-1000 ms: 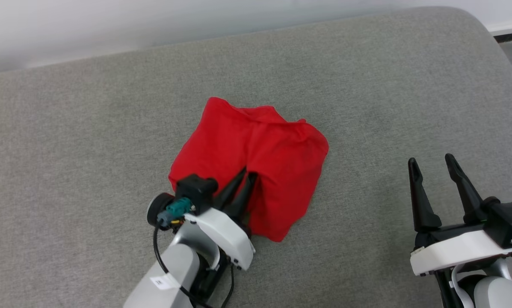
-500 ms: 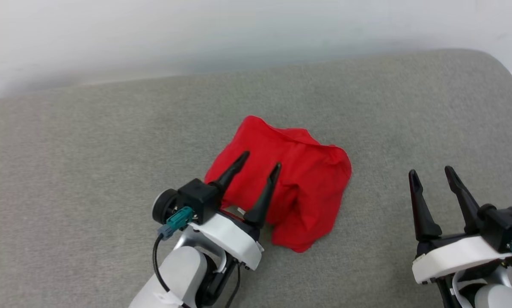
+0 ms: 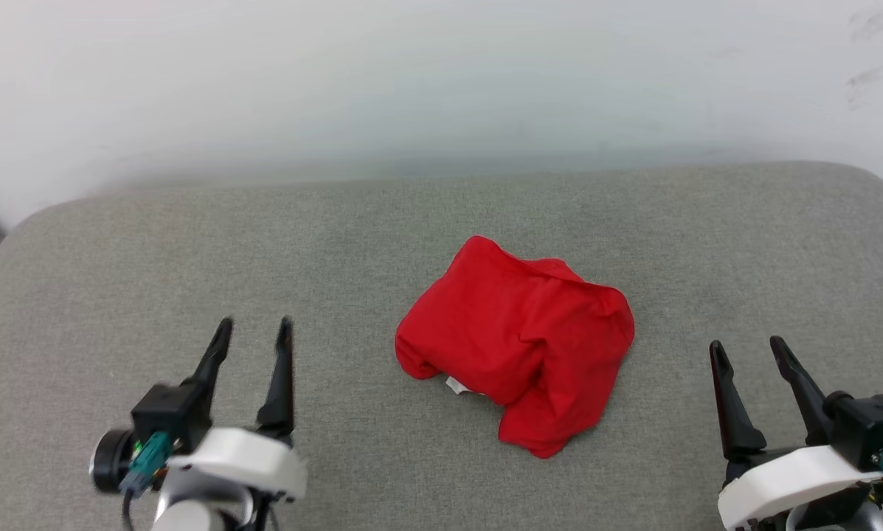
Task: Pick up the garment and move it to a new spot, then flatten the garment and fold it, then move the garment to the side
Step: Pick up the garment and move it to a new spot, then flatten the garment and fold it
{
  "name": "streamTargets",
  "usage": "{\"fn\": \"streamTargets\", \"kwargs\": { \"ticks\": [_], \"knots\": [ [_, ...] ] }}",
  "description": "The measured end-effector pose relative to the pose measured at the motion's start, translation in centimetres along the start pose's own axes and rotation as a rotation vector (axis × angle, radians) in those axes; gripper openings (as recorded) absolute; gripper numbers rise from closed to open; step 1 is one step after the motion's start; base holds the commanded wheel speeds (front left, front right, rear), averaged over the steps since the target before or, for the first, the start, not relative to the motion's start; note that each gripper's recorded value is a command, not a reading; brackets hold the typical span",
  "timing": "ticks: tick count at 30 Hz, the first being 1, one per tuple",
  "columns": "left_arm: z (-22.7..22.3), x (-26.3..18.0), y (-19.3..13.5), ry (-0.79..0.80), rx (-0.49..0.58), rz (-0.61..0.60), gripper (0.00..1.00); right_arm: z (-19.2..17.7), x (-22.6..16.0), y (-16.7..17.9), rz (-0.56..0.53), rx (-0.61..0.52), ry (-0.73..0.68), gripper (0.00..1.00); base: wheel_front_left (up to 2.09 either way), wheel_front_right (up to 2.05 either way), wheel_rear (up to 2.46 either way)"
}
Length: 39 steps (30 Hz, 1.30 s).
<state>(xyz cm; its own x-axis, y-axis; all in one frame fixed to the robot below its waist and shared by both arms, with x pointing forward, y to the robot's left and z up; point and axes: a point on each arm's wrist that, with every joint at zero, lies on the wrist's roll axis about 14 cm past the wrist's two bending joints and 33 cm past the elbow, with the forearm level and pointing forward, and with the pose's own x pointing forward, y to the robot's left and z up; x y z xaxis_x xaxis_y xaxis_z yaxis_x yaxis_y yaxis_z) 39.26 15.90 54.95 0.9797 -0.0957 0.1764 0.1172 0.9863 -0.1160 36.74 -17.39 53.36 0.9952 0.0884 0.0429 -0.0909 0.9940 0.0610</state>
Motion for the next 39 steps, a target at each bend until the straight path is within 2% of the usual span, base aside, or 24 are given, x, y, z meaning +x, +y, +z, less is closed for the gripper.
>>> {"fn": "streamTargets", "kwargs": {
  "ticks": [6,13,23,26,30,39],
  "knots": [
    [-1.1,-3.1,3.5,0.052,0.043,0.092,1.0,0.2,-1.0,-0.2,-0.007,-0.003,0.001,1.0,0.0,0.0,0.0],
    [-1.6,-3.8,3.1,0.072,0.031,0.081,1.0,1.1,-1.3,-0.3,-0.013,-0.01,-0.021,1.0,0.0,0.0,0.0],
    [-1.9,-3.5,2.6,0.08,0.026,0.068,1.0,0.4,-1.2,-0.6,-0.02,-0.001,0.012,1.0,0.0,0.0,0.0],
    [-1.6,-3.1,2.7,0.071,0.025,0.07,1.0,-1.2,-1.0,-0.3,-0.01,0.017,0.091,1.0,0.0,0.0,0.0],
    [-1.2,-2.3,2.7,0.053,0.021,0.07,1.0,-4.1,-0.1,1.7,0.053,-0.001,0.27,1.0,0.0,0.0,0.0],
    [-1.7,-2.4,3.4,0.06,0.016,0.095,1.0,-9.8,0.1,9.4,0.398,-0.126,0.699,1.0,0.0,0.0,0.0]
  ]
}}
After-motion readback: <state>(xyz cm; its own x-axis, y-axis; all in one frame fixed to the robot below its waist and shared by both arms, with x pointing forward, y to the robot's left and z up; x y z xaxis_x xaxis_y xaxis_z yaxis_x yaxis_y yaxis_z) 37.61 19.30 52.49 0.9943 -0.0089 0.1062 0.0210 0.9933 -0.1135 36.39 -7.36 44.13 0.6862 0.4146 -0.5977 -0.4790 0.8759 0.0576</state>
